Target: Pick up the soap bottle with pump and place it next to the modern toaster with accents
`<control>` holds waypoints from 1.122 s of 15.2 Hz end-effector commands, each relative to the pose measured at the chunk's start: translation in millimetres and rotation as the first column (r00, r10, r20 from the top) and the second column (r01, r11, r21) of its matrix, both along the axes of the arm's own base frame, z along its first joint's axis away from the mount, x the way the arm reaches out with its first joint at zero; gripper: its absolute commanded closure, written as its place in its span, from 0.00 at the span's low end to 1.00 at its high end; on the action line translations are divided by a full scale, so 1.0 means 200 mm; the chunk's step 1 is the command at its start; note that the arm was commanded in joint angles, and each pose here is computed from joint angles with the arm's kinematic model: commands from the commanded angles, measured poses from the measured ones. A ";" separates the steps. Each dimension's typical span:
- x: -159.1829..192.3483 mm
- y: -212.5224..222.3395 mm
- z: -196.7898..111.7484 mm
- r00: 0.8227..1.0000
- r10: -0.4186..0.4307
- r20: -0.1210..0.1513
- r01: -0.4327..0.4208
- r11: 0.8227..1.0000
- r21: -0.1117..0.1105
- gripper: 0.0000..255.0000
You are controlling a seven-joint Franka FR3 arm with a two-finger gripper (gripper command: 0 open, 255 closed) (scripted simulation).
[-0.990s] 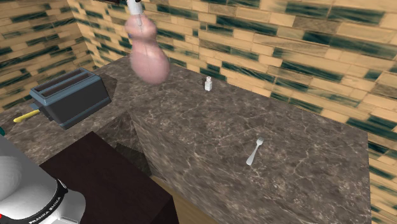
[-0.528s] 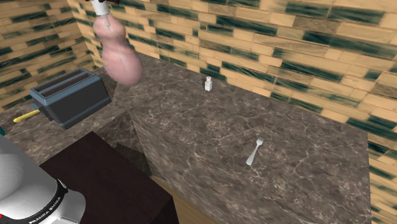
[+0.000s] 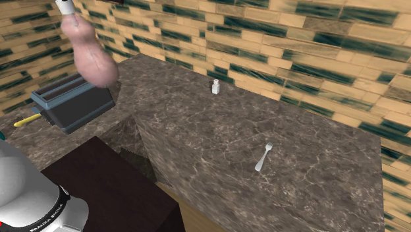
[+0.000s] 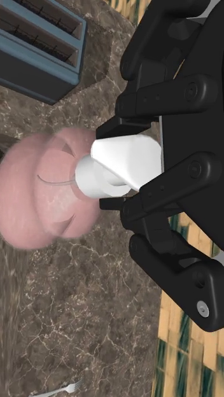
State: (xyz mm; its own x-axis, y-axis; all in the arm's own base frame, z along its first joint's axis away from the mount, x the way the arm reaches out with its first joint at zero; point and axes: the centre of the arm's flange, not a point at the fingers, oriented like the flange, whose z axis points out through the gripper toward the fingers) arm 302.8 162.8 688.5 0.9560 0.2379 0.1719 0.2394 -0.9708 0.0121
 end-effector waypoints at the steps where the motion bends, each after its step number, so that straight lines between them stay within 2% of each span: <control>1: -0.09 0.10 0.00 1.000 -0.001 0.001 0.001 1.000 0.000 1.00; 17: -0.71 0.96 0.01 1.000 -0.001 0.001 0.001 1.000 0.000 1.00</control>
State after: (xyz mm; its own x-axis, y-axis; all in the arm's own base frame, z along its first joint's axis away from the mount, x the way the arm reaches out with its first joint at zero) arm 172.2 342.6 689.7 0.9560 0.2375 0.1723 0.2388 -0.9710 0.0136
